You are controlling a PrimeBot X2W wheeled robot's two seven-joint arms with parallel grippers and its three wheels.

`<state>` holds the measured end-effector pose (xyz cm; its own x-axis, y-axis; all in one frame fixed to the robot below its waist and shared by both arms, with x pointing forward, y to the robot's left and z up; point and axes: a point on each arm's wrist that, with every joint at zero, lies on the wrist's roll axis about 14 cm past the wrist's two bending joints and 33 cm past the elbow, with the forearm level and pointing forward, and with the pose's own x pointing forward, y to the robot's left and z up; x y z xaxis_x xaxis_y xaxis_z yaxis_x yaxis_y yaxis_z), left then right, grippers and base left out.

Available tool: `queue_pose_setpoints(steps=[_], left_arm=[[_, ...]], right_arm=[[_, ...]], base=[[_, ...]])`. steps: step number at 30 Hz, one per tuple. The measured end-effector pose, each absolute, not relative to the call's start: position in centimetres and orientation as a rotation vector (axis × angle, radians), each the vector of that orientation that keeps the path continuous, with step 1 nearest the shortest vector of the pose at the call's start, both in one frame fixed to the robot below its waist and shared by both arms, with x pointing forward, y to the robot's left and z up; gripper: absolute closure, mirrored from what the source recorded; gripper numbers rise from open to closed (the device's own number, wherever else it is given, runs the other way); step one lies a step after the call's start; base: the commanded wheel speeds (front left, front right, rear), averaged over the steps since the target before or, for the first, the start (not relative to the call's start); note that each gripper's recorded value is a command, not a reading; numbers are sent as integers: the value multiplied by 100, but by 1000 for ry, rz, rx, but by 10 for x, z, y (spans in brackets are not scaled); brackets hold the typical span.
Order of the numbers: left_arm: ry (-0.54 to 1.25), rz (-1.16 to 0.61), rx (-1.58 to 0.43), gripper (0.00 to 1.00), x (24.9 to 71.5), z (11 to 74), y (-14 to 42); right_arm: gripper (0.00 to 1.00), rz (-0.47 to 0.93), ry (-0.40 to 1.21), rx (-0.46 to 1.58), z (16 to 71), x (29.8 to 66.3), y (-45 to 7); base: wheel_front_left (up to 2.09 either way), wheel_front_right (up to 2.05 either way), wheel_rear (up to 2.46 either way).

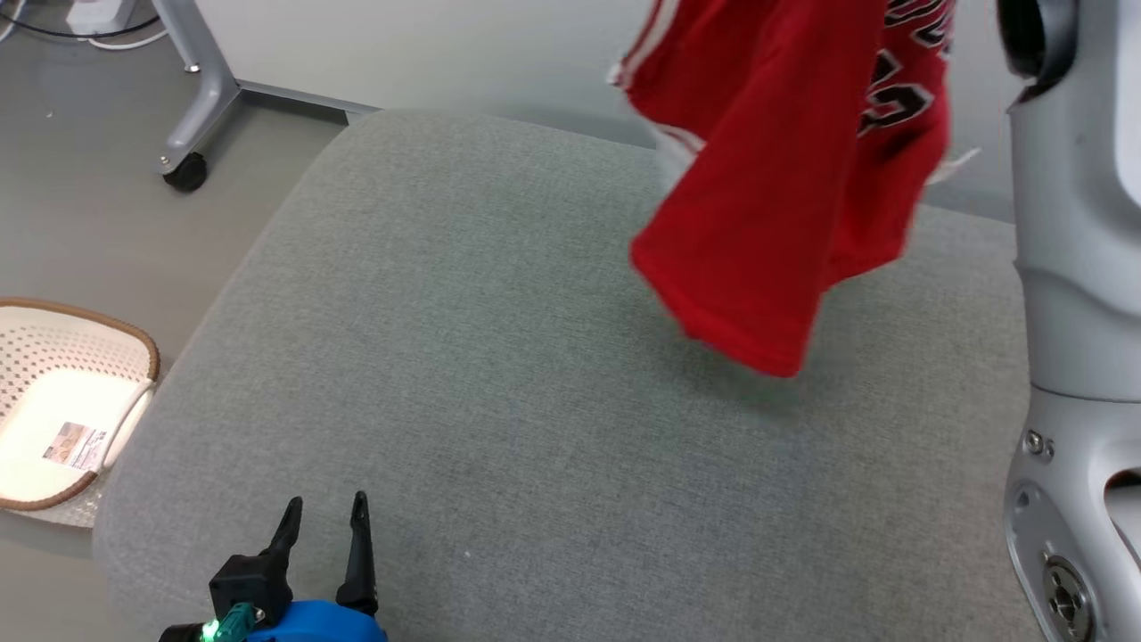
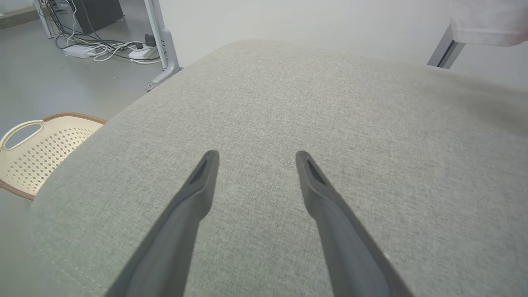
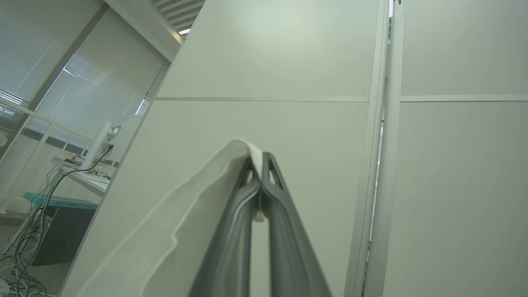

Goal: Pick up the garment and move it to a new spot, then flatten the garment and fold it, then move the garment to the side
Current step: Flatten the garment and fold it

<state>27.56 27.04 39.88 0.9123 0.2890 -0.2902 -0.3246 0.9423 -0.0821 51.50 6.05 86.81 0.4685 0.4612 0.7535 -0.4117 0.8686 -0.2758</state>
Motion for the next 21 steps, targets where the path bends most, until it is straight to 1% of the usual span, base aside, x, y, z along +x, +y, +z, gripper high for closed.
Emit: queue_pose_setpoints(steps=[2,5,8,10,13,17,18,19,20,21], left_arm=[[295,304,-125,0,278,394,268],[300,261,-123,0,291,392,257],[289,209,-115,0,310,395,247],[274,166,-110,0,324,399,237],[249,125,-105,0,339,405,227],[226,77,-99,0,352,411,215],[218,65,-94,0,355,413,213],[212,54,-93,0,359,415,210],[204,38,-94,0,362,417,205],[196,21,-90,0,365,419,201]], right_arm=[[100,475,-921,-46,859,525,37],[100,375,-809,-75,814,549,-2],[100,258,-650,-114,748,568,-55],[100,183,-509,-139,688,571,-92],[100,94,-281,-165,594,553,-141],[100,-2,-23,-175,498,505,-194],[87,-23,21,-157,482,494,-203],[38,-24,49,-160,473,485,-206],[0,-30,66,-141,467,479,-209],[0,-33,78,-123,463,474,-210]], base=[[0,0,0],[0,0,0],[0,0,0],[0,0,0],[0,0,0],[0,0,0],[0,0,0],[0,0,0],[0,0,0],[0,0,0]])
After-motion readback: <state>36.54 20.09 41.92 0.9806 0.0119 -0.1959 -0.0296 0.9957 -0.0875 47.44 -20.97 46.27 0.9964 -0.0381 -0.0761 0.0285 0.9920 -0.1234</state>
